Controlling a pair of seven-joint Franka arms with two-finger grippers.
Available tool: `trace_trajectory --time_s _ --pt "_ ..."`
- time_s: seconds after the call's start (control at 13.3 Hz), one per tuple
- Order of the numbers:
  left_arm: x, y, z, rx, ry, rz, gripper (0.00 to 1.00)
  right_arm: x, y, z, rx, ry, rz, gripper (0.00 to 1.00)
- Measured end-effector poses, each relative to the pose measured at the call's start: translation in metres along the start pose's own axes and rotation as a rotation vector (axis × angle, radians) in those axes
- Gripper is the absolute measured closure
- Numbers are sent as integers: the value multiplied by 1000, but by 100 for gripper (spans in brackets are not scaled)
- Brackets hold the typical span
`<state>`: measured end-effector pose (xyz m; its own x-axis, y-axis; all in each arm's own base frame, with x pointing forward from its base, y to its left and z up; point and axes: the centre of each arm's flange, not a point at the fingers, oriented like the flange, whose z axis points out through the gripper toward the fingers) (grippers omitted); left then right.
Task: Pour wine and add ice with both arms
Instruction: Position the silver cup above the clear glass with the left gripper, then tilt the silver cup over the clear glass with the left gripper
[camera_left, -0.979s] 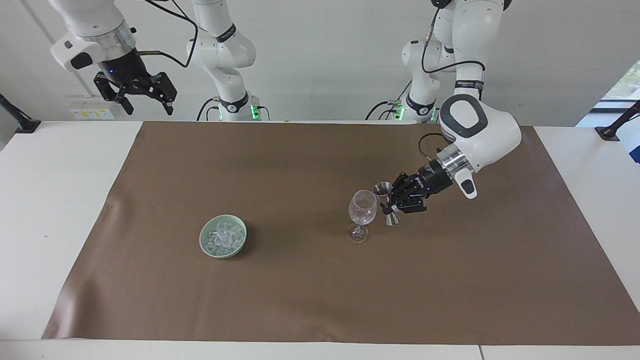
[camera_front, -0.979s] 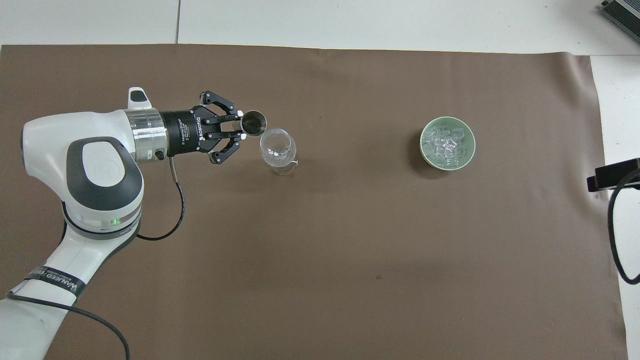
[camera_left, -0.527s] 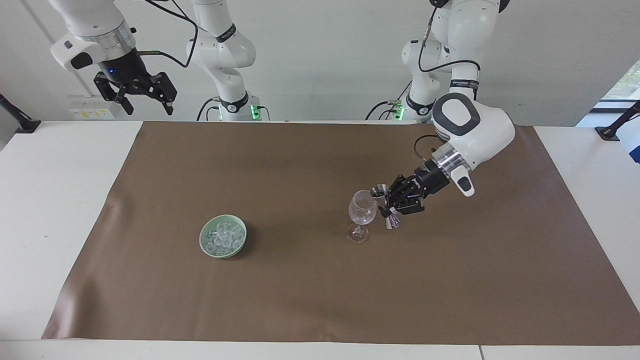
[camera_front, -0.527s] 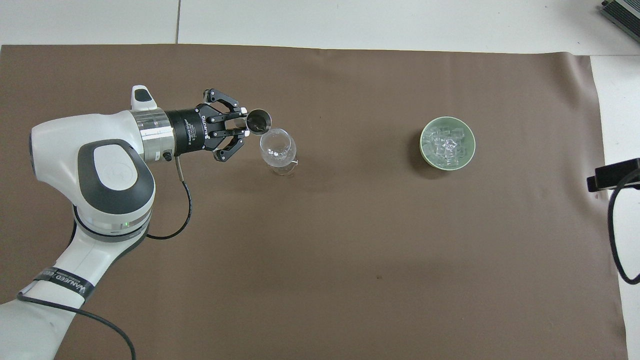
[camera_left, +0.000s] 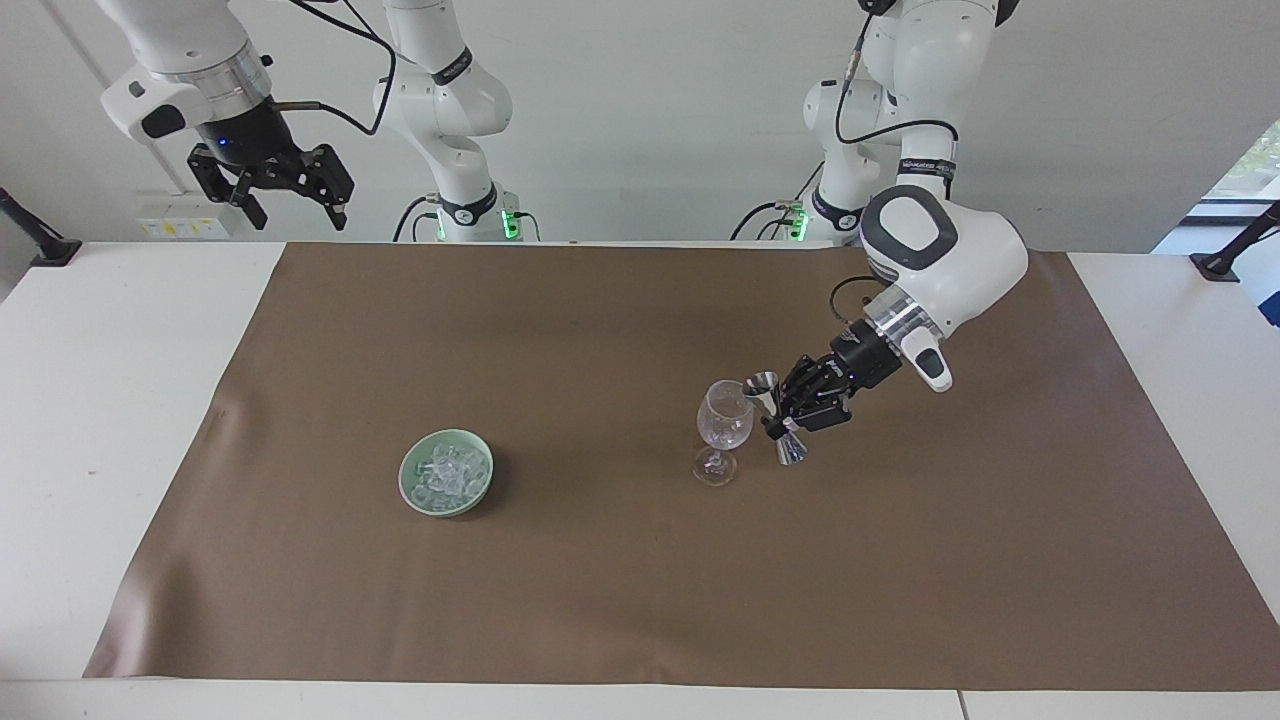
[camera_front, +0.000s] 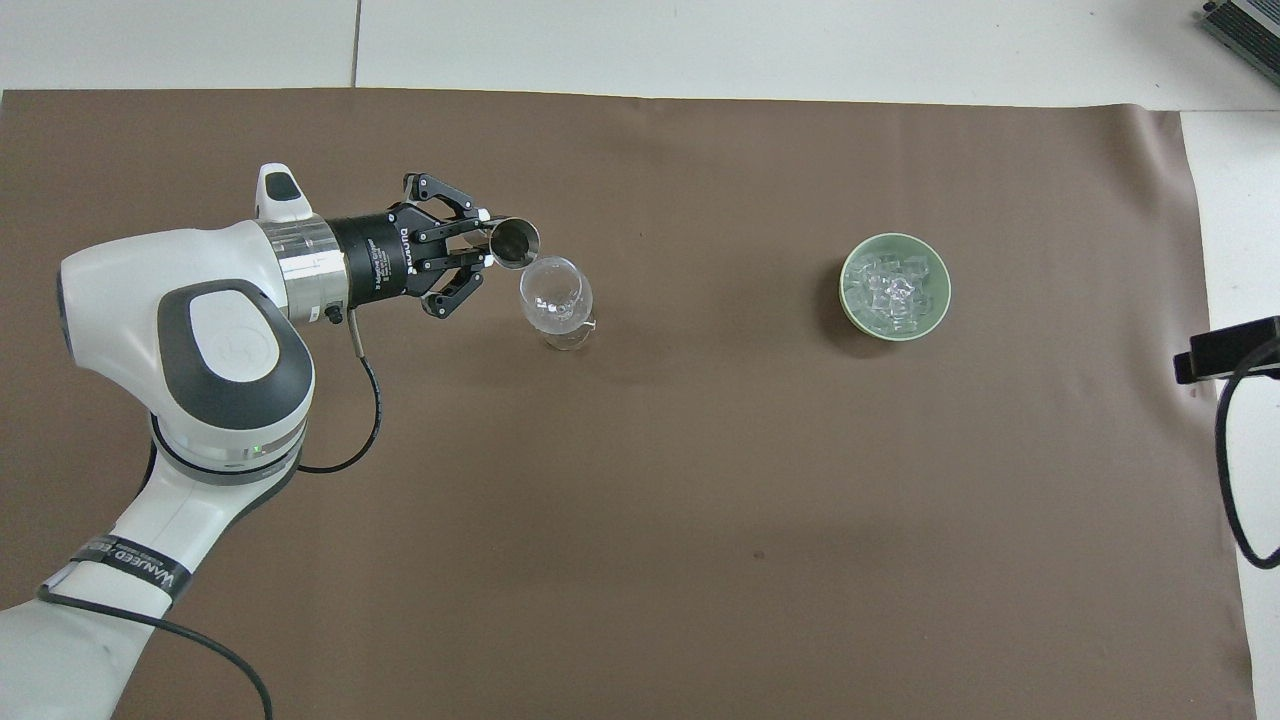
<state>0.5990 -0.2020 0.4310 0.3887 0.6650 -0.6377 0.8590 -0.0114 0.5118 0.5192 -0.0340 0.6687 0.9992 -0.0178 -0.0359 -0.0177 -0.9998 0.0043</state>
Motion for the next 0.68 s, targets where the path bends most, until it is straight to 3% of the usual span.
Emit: trace_trajectory --time_s 0.68 --pt "-12 -2 8 -19 27 84 78 0 0 0 0 0 0 0"
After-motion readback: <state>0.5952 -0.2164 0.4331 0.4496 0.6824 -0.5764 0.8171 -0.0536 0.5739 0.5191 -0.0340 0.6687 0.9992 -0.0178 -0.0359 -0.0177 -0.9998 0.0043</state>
